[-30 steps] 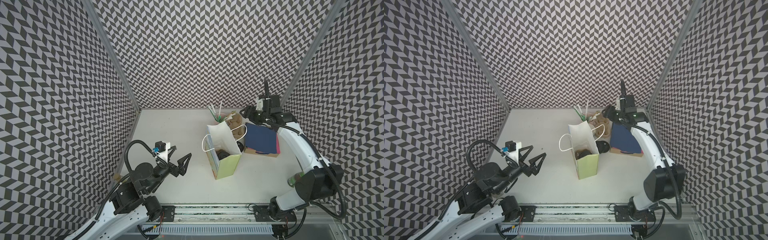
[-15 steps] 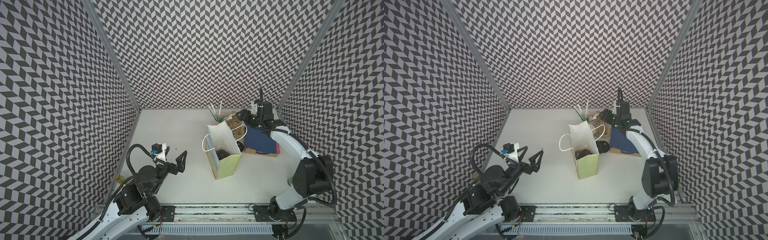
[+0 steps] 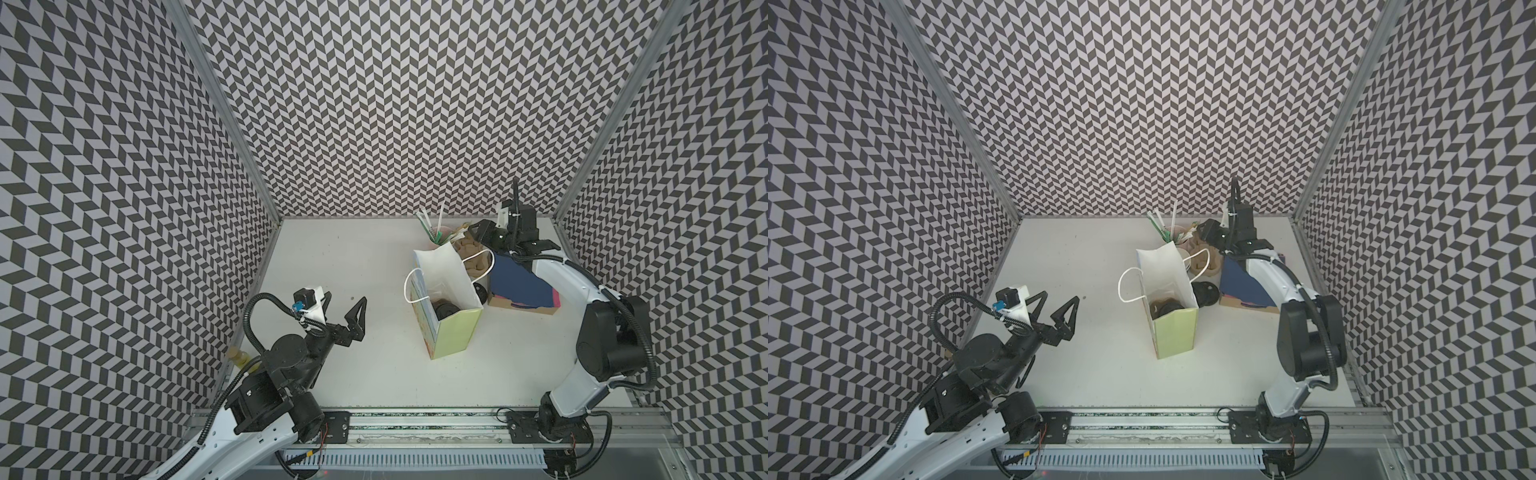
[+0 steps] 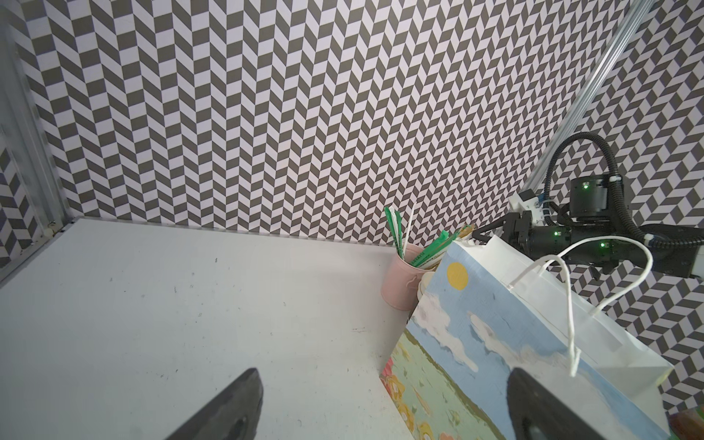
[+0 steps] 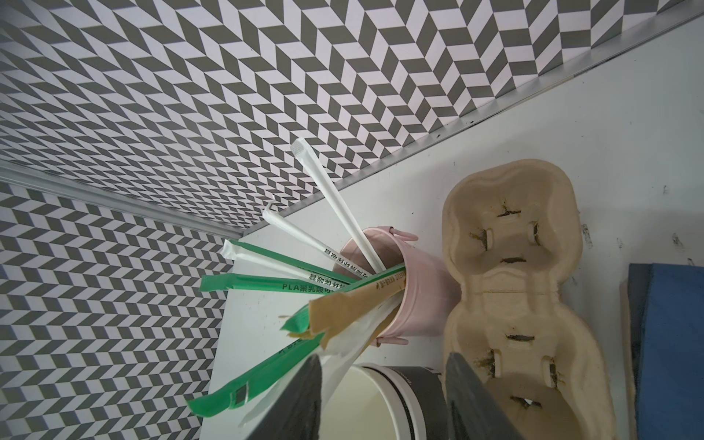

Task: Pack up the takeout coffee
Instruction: 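Lower the right gripper onto the pink cup and grasp a white straw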

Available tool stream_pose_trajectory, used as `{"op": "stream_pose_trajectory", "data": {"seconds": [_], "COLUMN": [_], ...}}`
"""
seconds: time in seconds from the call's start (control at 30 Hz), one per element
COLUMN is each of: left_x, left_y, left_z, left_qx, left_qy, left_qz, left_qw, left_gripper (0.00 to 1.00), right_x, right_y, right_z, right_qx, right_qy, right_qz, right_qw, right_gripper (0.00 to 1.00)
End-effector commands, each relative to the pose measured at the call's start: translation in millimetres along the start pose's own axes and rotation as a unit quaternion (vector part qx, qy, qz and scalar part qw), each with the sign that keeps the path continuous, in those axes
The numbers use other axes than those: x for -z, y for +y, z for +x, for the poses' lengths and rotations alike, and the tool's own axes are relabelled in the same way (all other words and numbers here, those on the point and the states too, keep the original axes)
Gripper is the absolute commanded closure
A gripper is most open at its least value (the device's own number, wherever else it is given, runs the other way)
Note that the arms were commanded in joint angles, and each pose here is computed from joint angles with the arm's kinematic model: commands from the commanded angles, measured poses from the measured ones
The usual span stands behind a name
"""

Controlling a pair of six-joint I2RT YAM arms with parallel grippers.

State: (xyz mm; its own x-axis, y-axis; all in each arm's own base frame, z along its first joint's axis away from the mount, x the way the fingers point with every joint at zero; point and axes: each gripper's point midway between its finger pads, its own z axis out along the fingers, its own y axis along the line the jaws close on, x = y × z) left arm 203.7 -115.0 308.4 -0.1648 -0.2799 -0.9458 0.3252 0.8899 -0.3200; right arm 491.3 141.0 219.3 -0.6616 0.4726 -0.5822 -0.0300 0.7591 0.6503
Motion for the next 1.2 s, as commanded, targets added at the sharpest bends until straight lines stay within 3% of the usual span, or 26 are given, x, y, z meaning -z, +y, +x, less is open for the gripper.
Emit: {"op": "stream_pose_trajectory", "data": {"seconds": [0.0,0.4,1.17], "left_x": [-2,-4,-9], "left_y": [4,4,5], "left_z": [-3,-1,1], "left_qx": [0.008,0.005,-0.001], "left_qy": [-0.009,-0.005,0.001], "left_qz": [-0.012,-0.015,-0.017], "left_qw": [1.000,1.000,1.000], "left_gripper": [0.00,0.00,0.00], "right_x": [0,-21,-26], "right_y": [23,27,31], "right_z": [-19,-6,-12], "right_qx": [0.019,0.030,0.045], "right_qy": [-0.032,-0.017,-0.026], "right_qz": [-0.043,-0.046,-0.043], "right_qw": [0.998,0.998,0.998], "right_gripper": [0.50,0.61,0.81]}}
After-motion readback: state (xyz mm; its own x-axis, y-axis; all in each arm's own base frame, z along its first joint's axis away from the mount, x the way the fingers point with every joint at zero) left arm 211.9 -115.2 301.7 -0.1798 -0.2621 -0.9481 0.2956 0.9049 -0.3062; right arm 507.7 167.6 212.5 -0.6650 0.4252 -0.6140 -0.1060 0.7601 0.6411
